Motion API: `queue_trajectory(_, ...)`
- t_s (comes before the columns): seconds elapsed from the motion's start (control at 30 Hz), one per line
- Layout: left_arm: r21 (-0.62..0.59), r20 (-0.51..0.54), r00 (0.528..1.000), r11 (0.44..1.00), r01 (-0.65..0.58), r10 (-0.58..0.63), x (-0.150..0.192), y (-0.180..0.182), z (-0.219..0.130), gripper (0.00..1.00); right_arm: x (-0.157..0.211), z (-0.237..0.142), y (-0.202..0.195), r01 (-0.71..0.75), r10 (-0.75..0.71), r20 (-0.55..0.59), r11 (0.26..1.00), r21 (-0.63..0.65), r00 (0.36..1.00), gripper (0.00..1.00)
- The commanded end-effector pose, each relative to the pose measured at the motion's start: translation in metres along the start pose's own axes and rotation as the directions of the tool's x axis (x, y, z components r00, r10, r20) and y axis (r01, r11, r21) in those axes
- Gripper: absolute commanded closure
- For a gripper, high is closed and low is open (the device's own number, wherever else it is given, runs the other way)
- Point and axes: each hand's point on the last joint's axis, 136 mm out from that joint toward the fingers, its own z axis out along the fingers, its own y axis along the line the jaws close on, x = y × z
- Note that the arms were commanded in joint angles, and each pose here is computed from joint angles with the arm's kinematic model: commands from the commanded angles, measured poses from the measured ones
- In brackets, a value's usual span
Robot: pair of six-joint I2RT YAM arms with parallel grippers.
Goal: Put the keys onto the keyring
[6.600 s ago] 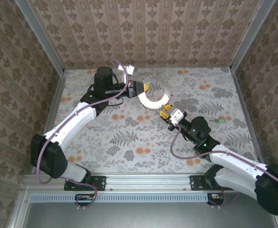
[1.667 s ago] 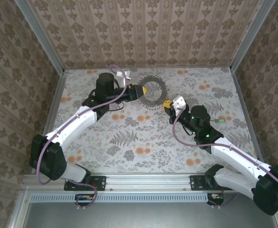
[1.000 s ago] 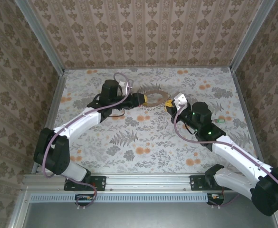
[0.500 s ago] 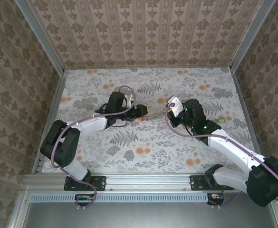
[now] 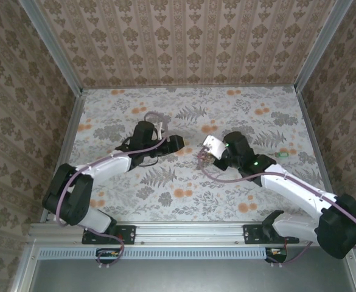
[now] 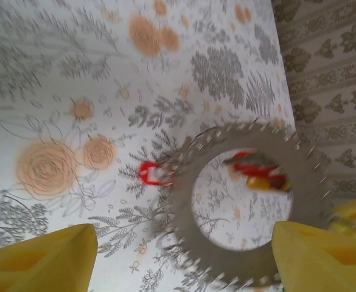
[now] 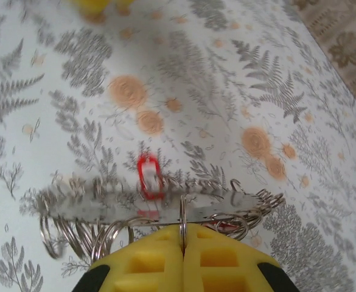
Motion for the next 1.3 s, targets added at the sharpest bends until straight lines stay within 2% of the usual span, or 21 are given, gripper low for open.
queue_trajectory(0.0, -0.091, 0.087, 0.995, 0.995, -0.035, 0.043, -0.016, 0.014, -0.019, 0.24, 0.0, 0.001, -0.003, 0.2, -0.191, -0.091, 0.974, 0.105, 0.977, 1.0)
queue_trajectory(0.17, -0.095, 0.152, 0.984, 0.993, -0.076, 0.09, -0.029, 0.009, -0.036, 0.25, -0.023, -0.006, 0.013, 0.188, -0.192, 0.049, 0.979, 0.079, 0.98, 1.0)
queue_trajectory(0.27, -0.086, 0.173, 0.977, 0.99, -0.113, 0.127, -0.034, 0.002, -0.042, 0.26, -0.033, -0.01, 0.027, 0.146, -0.144, 0.147, 0.989, -0.002, 0.979, 1.0)
queue_trajectory(0.47, 0.024, 0.235, 0.937, 0.962, -0.27, 0.257, -0.04, -0.026, -0.048, 0.3, -0.044, -0.022, 0.041, -0.009, 0.086, 0.3, 0.968, -0.25, 0.95, 1.0)
queue_trajectory(0.6, 0.085, 0.252, 0.889, 0.906, -0.415, 0.384, -0.038, -0.046, -0.051, 0.33, -0.043, -0.031, 0.036, -0.09, 0.225, 0.334, 0.922, -0.376, 0.915, 1.0)
queue_trajectory(0.73, 0.101, 0.244, 0.851, 0.861, -0.498, 0.464, -0.035, -0.055, -0.054, 0.33, -0.036, -0.03, 0.041, -0.088, 0.224, 0.291, 0.905, -0.415, 0.93, 1.0)
queue_trajectory(0.83, 0.157, 0.248, 0.796, 0.788, -0.595, 0.552, -0.025, -0.068, -0.053, 0.38, -0.034, -0.031, 0.042, -0.096, 0.243, 0.291, 0.892, -0.441, 0.925, 1.0)
queue_trajectory(0.97, 0.243, 0.229, 0.674, 0.629, -0.738, 0.702, 0.0, -0.084, -0.049, 0.52, -0.036, -0.034, 0.037, -0.082, 0.259, 0.337, 0.884, -0.46, 0.905, 1.0)
queue_trajectory(1.1, 0.29, 0.25, 0.543, 0.473, -0.832, 0.802, 0.021, -0.093, -0.046, 0.55, -0.034, -0.034, 0.033, -0.061, 0.246, 0.343, 0.881, -0.47, 0.906, 1.0)
queue_trajectory(1.27, 0.352, 0.226, 0.454, 0.362, -0.863, 0.862, 0.037, -0.098, -0.036, 0.59, -0.031, -0.033, 0.033, -0.009, 0.184, 0.339, 0.888, -0.459, 0.922, 1.0)
